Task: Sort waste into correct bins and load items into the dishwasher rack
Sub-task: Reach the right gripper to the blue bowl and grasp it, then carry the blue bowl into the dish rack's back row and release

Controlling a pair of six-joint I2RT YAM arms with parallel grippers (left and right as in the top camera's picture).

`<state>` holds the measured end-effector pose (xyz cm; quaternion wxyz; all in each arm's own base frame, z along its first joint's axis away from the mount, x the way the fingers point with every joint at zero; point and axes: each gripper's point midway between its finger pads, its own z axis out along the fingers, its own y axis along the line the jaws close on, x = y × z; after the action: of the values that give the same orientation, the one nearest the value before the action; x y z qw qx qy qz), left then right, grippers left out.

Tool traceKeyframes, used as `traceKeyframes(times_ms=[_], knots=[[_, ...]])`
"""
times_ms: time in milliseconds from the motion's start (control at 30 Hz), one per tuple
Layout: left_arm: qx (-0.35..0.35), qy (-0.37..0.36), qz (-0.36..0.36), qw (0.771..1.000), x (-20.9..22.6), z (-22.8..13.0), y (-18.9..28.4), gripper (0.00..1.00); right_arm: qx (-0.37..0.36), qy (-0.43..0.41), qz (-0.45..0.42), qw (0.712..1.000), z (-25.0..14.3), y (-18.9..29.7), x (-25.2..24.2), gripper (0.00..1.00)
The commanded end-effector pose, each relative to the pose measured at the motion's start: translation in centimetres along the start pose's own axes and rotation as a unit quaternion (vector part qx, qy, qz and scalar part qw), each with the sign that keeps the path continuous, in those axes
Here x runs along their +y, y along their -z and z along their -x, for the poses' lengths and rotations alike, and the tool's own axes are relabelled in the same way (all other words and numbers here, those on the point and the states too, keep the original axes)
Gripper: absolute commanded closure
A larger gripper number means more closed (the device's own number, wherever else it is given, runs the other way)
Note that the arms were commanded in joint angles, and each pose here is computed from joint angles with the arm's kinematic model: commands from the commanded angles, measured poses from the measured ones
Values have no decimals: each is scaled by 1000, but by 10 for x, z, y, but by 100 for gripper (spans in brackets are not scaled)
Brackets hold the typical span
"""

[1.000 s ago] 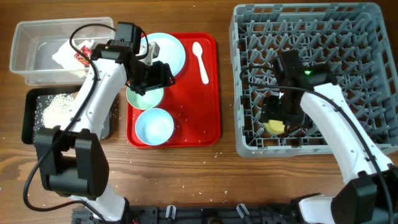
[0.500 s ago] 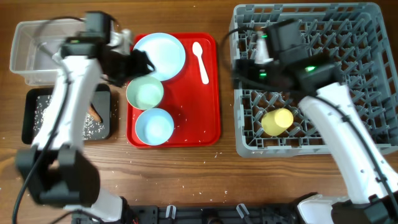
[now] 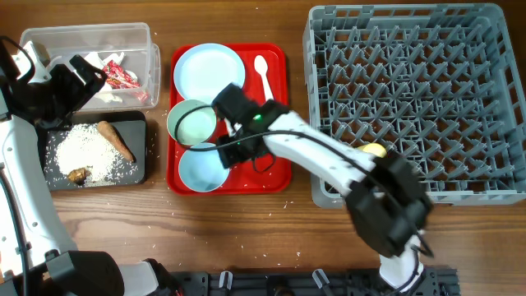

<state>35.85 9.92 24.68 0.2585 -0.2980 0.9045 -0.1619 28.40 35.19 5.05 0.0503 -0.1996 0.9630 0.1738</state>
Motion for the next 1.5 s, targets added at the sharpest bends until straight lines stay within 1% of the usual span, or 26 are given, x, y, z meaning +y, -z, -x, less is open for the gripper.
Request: traceKeyframes(times_ms=[0, 33, 100, 133, 167, 267, 333, 400, 467, 500, 567, 600, 633, 667, 700, 767, 800, 833, 867, 967, 1033, 1067, 1200, 1233, 1367, 1467], knots=[[-5, 8, -2, 1000, -1, 3, 3, 0, 34, -10, 20, 999, -11, -25, 7, 55], [-5, 8, -2, 1000, -1, 3, 3, 0, 34, -13, 18, 999, -11, -26, 6, 67], [-5, 8, -2, 1000, -1, 3, 3, 0, 26, -29, 7, 999, -8, -24, 3, 85], [-5, 8, -2, 1000, -1, 3, 3, 0, 24, -35, 3, 999, -7, -23, 1, 92], [-5, 8, -2, 1000, -1, 3, 3, 0, 23, -35, 4, 999, -6, -22, 1, 96], [-5, 8, -2, 1000, -1, 3, 3, 0, 16, -37, 2, 999, -5, -6, 1, 96], [-5, 8, -2, 1000, -1, 3, 3, 0, 0, -45, -11, 999, -3, 22, -7, 96], [-5, 8, -2, 1000, -1, 3, 3, 0, -33, -57, -41, 997, 1, 61, -21, 96], [-5, 8, -2, 1000, -1, 3, 3, 0, -108, -98, -117, 982, 7, 128, -60, 96], [-5, 8, -2, 1000, -1, 3, 3, 0, -152, -115, -158, 969, 8, 163, -80, 96], [-5, 8, -2, 1000, -1, 3, 3, 0, -237, -155, -233, 930, 8, 224, -114, 96], [-5, 8, -2, 1000, -1, 3, 3, 0, -289, -177, -285, 897, 7, 260, -135, 96], [-5, 8, -2, 1000, -1, 3, 3, 0, -347, -200, -347, 848, 3, 302, -156, 96], [-5, 8, -2, 1000, -1, 3, 3, 0, -379, -209, -400, 808, -1, 328, -170, 96], [-5, 8, -2, 1000, -1, 3, 3, 0, -395, -214, -435, 780, -3, 343, -178, 96], [-5, 8, -2, 1000, -1, 3, 3, 0, -421, -223, -511, 716, -3, 367, -196, 96], [-5, 8, -2, 1000, -1, 3, 3, 0, -425, -226, -542, 688, 0, 373, -204, 96], [-5, 8, -2, 1000, -1, 3, 3, 0, -423, -224, -562, 674, 5, 373, -210, 96], [-5, 8, -2, 1000, -1, 3, 3, 0, -415, -219, -579, 667, 13, 369, -218, 96], [-5, 8, -2, 1000, -1, 3, 3, 0, -381, -207, -617, 657, 53, 338, -257, 96], [-5, 8, -2, 1000, -1, 3, 3, 0, -369, -204, -631, 651, 71, 322, -278, 96], [-5, 8, -2, 1000, -1, 3, 3, 0, -363, -198, -639, 648, 86, 306, -293, 96], [-5, 8, -2, 1000, -1, 3, 3, 0, -364, -163, -656, 641, 126, 265, -314, 96], [-5, 8, -2, 1000, -1, 3, 3, 0, -367, -162, -655, 640, 130, 261, -315, 96], [-5, 8, -2, 1000, -1, 3, 3, 0, -372, -132, -634, 665, 148, 232, -319, 96], [-5, 8, -2, 1000, -1, 3, 3, 0, -359, -124, -636, 672, 148, 218, -323, 96]])
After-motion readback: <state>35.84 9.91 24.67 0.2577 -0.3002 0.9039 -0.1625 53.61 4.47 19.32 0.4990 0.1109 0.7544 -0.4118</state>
